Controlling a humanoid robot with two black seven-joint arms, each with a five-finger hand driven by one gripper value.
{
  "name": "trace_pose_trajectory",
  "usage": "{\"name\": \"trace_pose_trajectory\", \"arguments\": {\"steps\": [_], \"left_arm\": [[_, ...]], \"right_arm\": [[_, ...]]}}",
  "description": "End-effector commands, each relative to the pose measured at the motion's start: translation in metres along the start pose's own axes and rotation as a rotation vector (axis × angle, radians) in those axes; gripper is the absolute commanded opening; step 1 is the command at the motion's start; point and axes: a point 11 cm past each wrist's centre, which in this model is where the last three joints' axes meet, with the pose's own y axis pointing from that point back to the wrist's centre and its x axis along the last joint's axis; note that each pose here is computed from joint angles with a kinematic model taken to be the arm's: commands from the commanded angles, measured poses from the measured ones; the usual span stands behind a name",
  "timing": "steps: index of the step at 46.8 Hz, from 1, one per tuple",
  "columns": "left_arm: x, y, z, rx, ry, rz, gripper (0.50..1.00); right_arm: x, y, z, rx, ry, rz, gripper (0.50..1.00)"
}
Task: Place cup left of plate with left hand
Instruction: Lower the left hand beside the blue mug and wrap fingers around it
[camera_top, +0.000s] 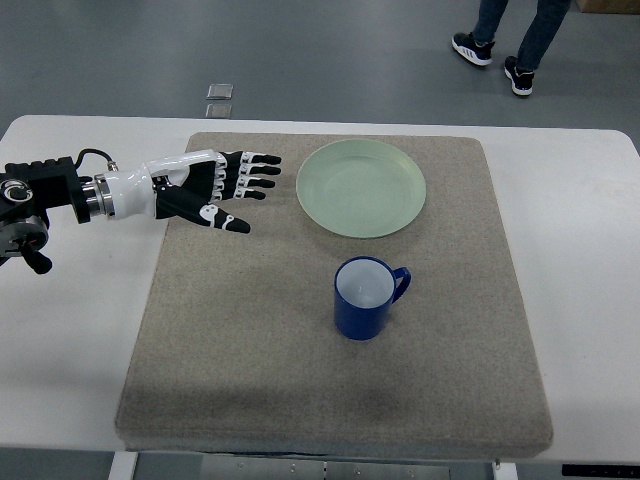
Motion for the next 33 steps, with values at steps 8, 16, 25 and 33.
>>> {"name": "trace_pose_trajectory", "arguments": {"steps": [8, 16, 25, 33], "left_arm": [[-0.025, -0.016, -0.001, -0.021, 0.014, -0.071, 0.999], [-0.041, -0.027, -0.013, -0.024, 0.050, -0.107, 0.999], [-0.055, -0.038, -0.018, -0.016, 0.040, -0.145, 0.999], [-0.070, -0.054, -0.018, -0.014, 0.003, -0.193, 0.999]], "right_arm": [[0.000, 0.000, 0.000, -0.001, 0.000, 0.000, 0.932], [0.000, 0.000, -0.001, 0.001, 0.000, 0.000, 0.932], [0.000, 0.000, 0.000, -0.001, 0.000, 0.000, 0.932], [0.000, 0.000, 0.000, -0.001, 0.000, 0.000, 0.932]]}}
